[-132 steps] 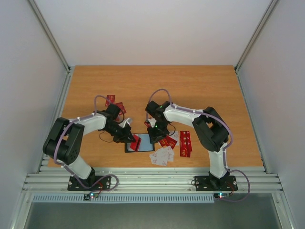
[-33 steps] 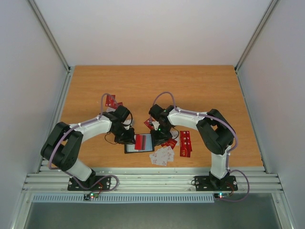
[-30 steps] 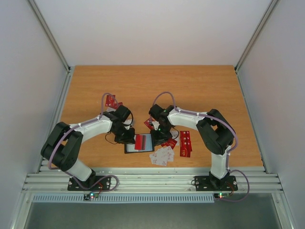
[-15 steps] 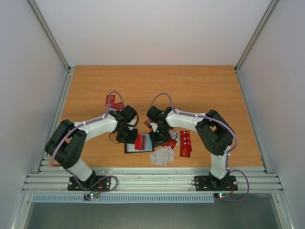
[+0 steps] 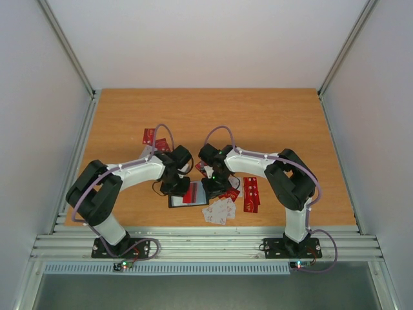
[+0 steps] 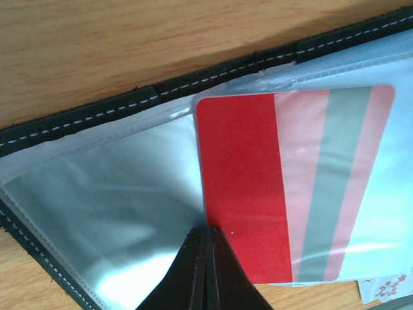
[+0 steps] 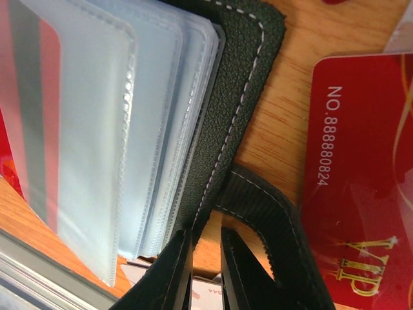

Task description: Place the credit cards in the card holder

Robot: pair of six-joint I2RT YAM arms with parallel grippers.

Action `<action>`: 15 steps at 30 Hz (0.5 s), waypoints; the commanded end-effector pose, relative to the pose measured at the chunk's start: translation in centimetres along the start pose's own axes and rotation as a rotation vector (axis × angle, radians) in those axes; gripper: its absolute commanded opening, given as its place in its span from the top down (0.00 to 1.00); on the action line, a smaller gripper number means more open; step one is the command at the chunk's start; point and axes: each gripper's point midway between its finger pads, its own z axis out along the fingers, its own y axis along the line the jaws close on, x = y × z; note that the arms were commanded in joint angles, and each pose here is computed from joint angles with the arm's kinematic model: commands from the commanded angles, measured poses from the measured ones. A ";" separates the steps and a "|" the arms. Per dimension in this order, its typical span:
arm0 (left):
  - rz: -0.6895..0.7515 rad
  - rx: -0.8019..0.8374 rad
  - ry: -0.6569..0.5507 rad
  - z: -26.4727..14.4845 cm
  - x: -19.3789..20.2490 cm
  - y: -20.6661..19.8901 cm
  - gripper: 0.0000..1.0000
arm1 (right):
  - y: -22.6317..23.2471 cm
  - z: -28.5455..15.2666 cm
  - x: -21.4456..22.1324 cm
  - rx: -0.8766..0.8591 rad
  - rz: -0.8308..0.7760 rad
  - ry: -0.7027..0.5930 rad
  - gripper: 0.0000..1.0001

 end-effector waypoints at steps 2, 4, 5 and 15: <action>-0.009 0.069 -0.041 -0.6 -0.6 -1.4 0.99 | 0.6 0.7 -0.4 -0.017 0.011 0.004 0.86; -0.007 0.099 -0.044 -0.7 -0.6 -1.9 0.99 | 0.7 0.8 -0.4 -0.022 0.015 0.007 0.86; -0.005 0.114 -0.042 -0.7 -0.5 -2.2 0.98 | 0.7 0.9 -0.4 -0.023 0.017 0.008 0.86; -0.010 0.194 -0.061 -1.5 -0.4 -3.4 0.96 | 0.8 1.3 -0.2 -0.036 0.030 0.015 0.86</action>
